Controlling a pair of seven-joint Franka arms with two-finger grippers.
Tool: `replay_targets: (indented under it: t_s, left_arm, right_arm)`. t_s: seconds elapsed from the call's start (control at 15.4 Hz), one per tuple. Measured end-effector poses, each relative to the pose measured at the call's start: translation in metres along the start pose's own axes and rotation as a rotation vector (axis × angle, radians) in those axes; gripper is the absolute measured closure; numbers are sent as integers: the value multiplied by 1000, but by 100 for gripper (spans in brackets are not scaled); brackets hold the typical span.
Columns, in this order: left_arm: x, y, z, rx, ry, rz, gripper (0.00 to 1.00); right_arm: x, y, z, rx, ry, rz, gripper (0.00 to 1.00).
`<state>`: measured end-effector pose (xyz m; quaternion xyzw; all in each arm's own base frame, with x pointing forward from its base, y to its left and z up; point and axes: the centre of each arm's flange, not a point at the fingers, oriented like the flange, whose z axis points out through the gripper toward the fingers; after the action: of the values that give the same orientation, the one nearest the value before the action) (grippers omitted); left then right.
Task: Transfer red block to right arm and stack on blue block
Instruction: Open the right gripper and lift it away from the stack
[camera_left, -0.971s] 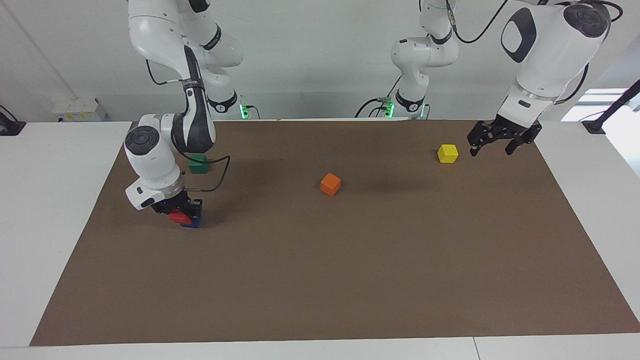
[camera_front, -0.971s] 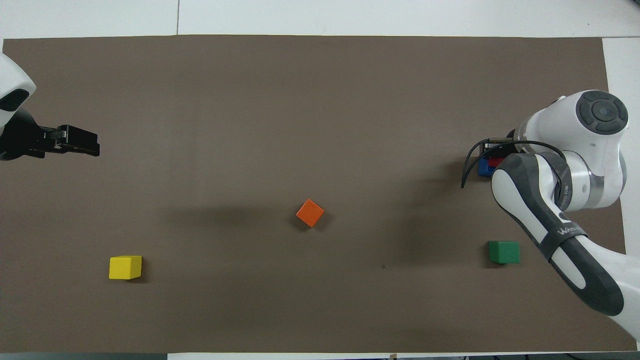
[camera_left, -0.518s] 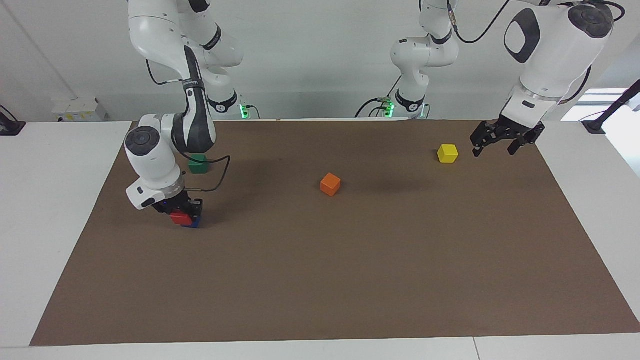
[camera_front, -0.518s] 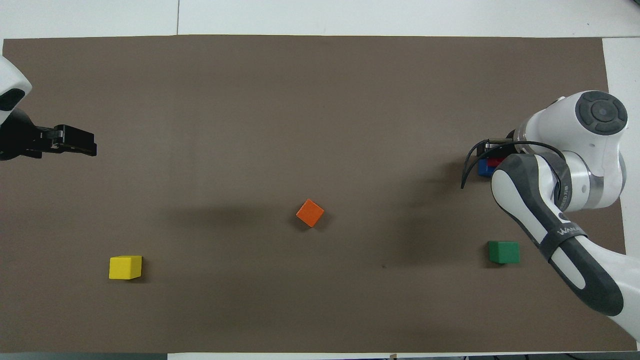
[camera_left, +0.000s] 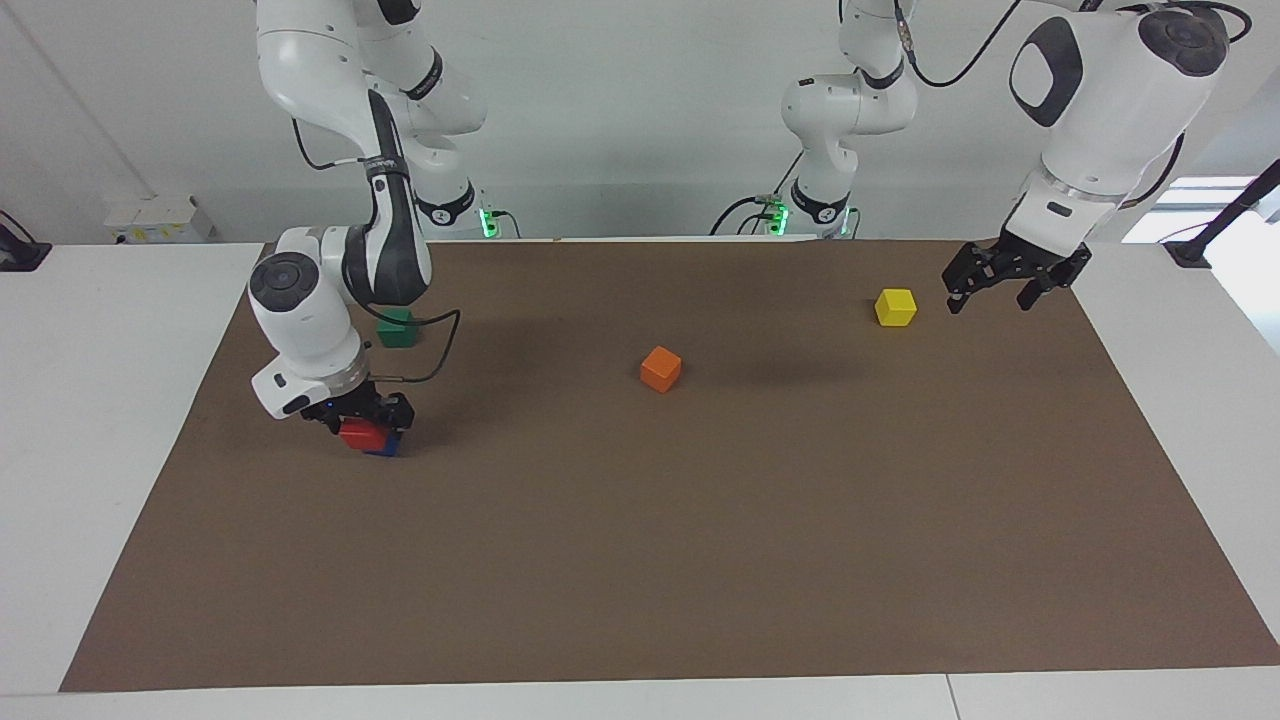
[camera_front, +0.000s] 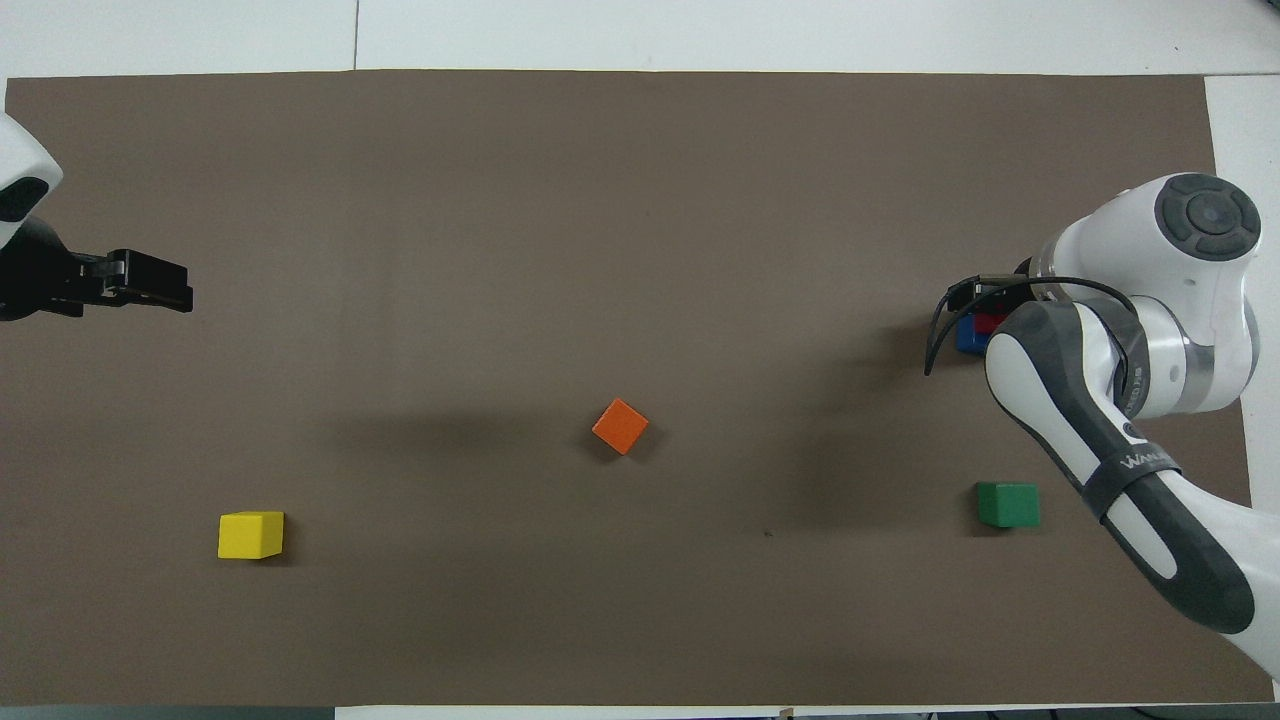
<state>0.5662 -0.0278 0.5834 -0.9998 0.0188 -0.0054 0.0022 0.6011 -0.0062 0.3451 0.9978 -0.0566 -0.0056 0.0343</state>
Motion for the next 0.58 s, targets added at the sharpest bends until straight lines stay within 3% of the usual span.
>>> replay_targets:
  t_s: [0.26,0.58]
  left_arm:
    - [0,0,0,0,0,0,0]
    - [0,0,-2,0,5,1,0]
  right_arm:
    - [11,-13,-62,32,-6,5,0]
    - [6,-12,-156,42,31,7,0]
